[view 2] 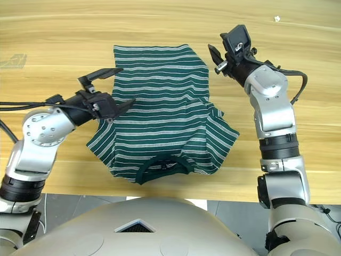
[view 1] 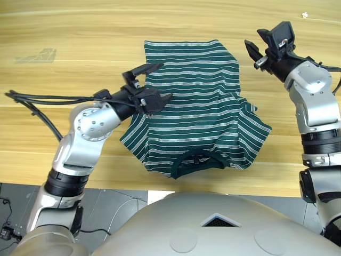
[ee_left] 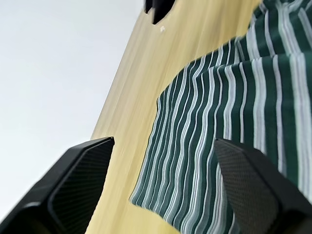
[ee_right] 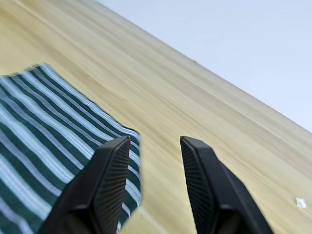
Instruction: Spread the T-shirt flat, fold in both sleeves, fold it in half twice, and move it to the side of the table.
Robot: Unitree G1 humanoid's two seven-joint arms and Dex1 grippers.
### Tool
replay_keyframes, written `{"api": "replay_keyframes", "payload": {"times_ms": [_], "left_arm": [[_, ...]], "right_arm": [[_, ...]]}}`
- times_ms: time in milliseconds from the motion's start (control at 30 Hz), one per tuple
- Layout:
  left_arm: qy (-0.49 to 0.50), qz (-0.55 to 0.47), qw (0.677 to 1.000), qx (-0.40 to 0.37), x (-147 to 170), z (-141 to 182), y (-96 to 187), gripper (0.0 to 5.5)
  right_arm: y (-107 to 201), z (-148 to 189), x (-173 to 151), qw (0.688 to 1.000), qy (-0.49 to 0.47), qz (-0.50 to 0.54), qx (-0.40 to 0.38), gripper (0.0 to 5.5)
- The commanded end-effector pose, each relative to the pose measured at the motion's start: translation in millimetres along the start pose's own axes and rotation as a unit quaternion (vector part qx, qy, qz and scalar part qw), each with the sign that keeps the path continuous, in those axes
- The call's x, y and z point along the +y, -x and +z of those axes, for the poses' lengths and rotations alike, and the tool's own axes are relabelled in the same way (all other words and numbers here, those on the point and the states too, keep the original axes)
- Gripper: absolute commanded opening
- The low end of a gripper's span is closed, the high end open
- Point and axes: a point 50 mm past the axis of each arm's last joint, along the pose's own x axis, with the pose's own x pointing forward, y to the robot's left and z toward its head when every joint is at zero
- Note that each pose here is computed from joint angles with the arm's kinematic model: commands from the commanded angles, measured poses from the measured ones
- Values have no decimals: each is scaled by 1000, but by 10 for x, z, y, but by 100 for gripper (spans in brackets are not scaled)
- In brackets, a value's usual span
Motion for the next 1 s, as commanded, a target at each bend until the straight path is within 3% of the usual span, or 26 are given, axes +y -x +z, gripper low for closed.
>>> {"api": "replay_keyframes", "payload": {"times_ms": [33,200,367,533,767,1000], "left_arm": [[-40,-11,999,10,-77,-101,-288,380],[-21,-5,1000,22,-133,-255,-536,380],[-35,-10,999,33,-203,-376,-560,380],[-33,-14,998,44,-277,-458,-527,380],[-45,-20,997,53,-343,-510,-523,380],[-44,-25,997,63,-414,-570,-496,383]], "right_arm": [[-266,-33,130,999,-17,25,16,190],[-400,-109,278,995,-77,64,15,190],[-428,-357,40,994,-95,-8,59,190],[-395,-547,-21,994,-54,-36,85,190],[-381,-692,290,991,-45,82,94,190],[-349,-740,230,992,-47,66,101,171]]}}
